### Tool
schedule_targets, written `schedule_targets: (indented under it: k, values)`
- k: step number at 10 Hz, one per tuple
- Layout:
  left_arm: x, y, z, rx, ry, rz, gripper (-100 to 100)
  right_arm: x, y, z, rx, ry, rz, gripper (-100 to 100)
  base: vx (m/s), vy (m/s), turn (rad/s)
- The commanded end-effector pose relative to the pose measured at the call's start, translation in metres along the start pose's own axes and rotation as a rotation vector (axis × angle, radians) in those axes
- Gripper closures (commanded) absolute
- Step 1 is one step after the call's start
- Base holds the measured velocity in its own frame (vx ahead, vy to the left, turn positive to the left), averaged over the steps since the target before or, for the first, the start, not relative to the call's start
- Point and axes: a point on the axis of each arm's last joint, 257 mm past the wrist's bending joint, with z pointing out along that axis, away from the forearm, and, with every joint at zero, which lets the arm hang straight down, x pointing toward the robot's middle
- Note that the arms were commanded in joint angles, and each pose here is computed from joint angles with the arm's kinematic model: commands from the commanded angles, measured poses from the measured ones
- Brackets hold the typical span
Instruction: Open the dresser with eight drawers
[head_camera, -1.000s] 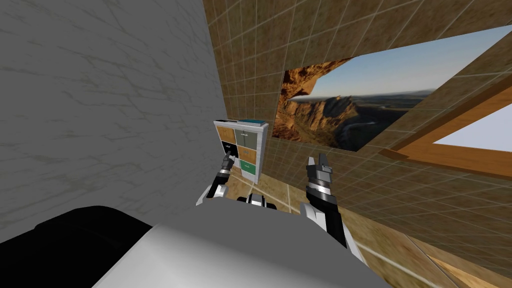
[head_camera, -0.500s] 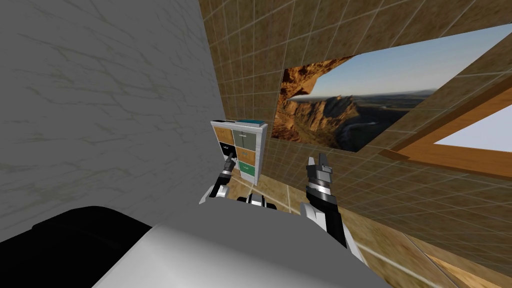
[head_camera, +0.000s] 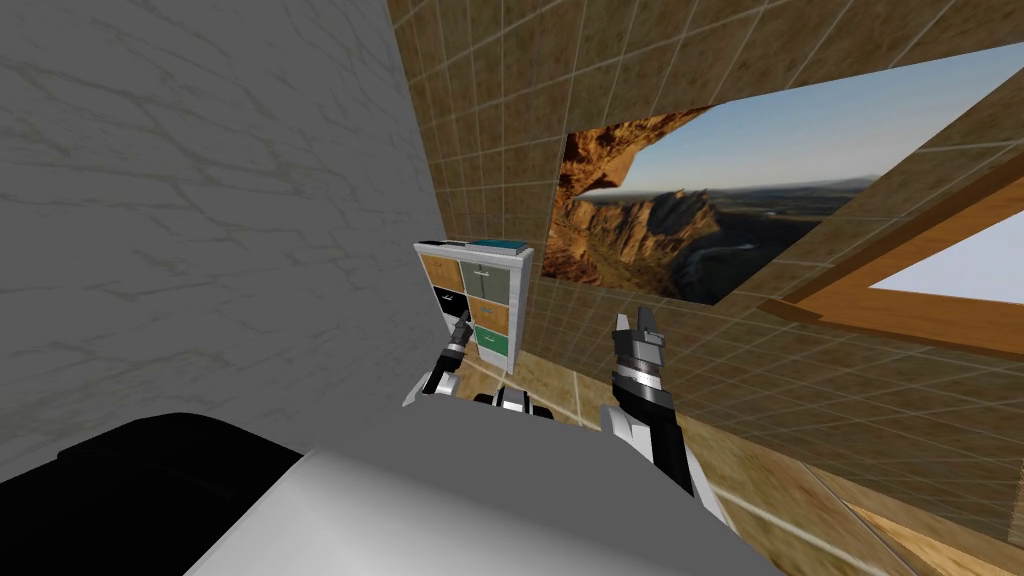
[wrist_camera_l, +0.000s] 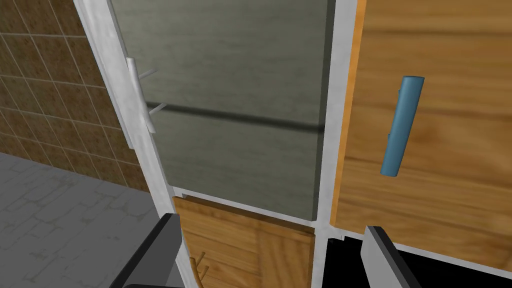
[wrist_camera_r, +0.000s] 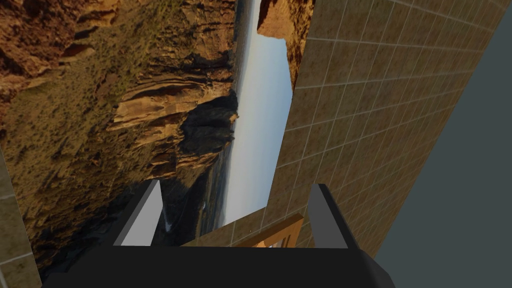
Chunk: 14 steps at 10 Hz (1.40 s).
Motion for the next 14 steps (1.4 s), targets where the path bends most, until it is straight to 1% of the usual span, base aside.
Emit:
schedule_targets:
  k: [1,5,6,7,9,10,11,12,13,14]
  values:
    - [0.006,0.023,-0.002,-0.035,0.008,0.004,-100,0.0,0.0,0.0,0.0,0.0,0.0,0,0.073,0.009,-0.036]
    - [0.019,0.056,-0.007,-0.089,0.013,-0.008,-100,0.0,0.0,0.0,0.0,0.0,0.0,0,0.069,0.01,-0.045]
    - [0.029,0.07,-0.009,-0.111,0.012,-0.024,-100,0.0,0.0,0.0,0.0,0.0,0.0,0,0.087,0.017,-0.068]
    - [0.034,0.075,-0.01,-0.12,0.01,-0.035,-100,0.0,0.0,0.0,0.0,0.0,0.0,0,0.084,0.012,-0.047]
    - [0.047,0.084,-0.011,-0.134,0.001,-0.065,-100,0.0,0.0,0.0,0.0,0.0,0.0,0,0.049,0.005,-0.025]
    - [0.041,0.081,-0.009,-0.13,0.004,-0.054,-100,0.0,0.0,0.0,0.0,0.0,0.0,0,0.017,0.002,-0.006]
    - [0.041,0.078,-0.002,-0.13,0.004,-0.056,-100,0.0,0.0,0.0,0.0,0.0,0.0,0,0.05,-0.008,0.001]
    - [0.041,0.075,0.001,-0.13,0.004,-0.056,-100,0.0,0.0,0.0,0.0,0.0,0.0,0,0.076,-0.005,-0.001]
    - [0.041,0.077,-0.002,-0.128,0.004,-0.056,-100,0.0,0.0,0.0,0.0,0.0,0.0,0,0.034,-0.001,0.0]
    - [0.041,0.082,-0.01,-0.13,0.004,-0.056,100,0.0,0.0,0.0,0.0,0.0,0.0,0,-0.035,0.0,0.0]
